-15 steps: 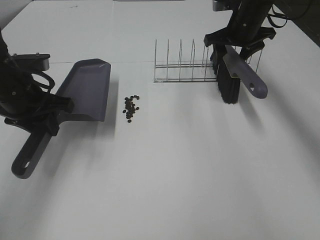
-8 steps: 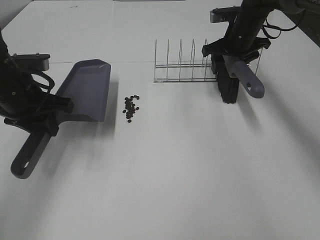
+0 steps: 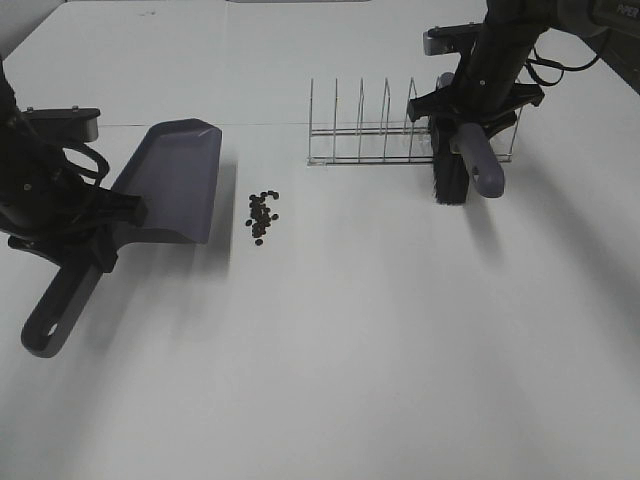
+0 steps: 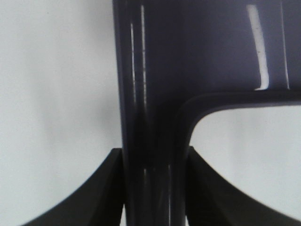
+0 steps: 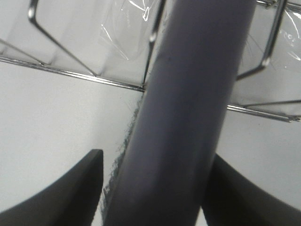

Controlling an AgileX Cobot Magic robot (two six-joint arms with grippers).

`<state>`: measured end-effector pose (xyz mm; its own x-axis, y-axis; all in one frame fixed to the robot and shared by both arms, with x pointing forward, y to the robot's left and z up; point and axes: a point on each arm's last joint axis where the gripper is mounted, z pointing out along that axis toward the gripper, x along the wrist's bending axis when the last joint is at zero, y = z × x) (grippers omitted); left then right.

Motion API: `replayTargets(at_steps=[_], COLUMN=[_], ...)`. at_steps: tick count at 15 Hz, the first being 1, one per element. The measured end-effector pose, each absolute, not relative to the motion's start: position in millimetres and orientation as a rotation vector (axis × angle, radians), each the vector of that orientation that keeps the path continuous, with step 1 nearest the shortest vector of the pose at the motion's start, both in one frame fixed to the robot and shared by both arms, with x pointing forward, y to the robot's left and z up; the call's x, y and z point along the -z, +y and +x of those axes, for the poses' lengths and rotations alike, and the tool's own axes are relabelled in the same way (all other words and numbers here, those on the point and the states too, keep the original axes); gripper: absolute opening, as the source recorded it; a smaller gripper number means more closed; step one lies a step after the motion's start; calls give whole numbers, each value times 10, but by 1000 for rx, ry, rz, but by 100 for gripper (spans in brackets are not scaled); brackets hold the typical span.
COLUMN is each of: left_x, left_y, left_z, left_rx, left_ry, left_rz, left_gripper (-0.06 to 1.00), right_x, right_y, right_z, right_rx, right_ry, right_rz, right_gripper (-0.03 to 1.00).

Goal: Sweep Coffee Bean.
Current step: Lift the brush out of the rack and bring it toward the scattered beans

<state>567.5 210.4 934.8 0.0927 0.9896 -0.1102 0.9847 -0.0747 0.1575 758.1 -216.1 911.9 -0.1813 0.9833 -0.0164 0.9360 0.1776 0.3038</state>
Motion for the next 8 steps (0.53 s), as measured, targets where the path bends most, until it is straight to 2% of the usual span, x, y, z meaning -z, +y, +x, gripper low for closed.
replayTargets(at_steps=[3, 6, 7, 8], left_x=[-9348, -9348, -9348, -9348], left_y=[2106, 2106, 2106, 2106], left_z=[5675, 5673, 5673, 5673], left_rx=[-41, -39, -39, -39], left_ry=[1994, 1995, 1995, 1995], left_rz=[2175, 2176, 2176, 2176], left_gripper=[35, 35, 35, 35], right_x=[-9199, -9701, -9867, -10040], right_y=[-2159, -2156, -2157, -2173], right_z=[7591, 7605, 7603, 7590], right_rx=[-332, -370, -405, -423], right_ry=[2241, 2220, 2198, 2165], right_rz=[1862, 1845, 1827, 1809], right_gripper=[51, 50, 37, 29])
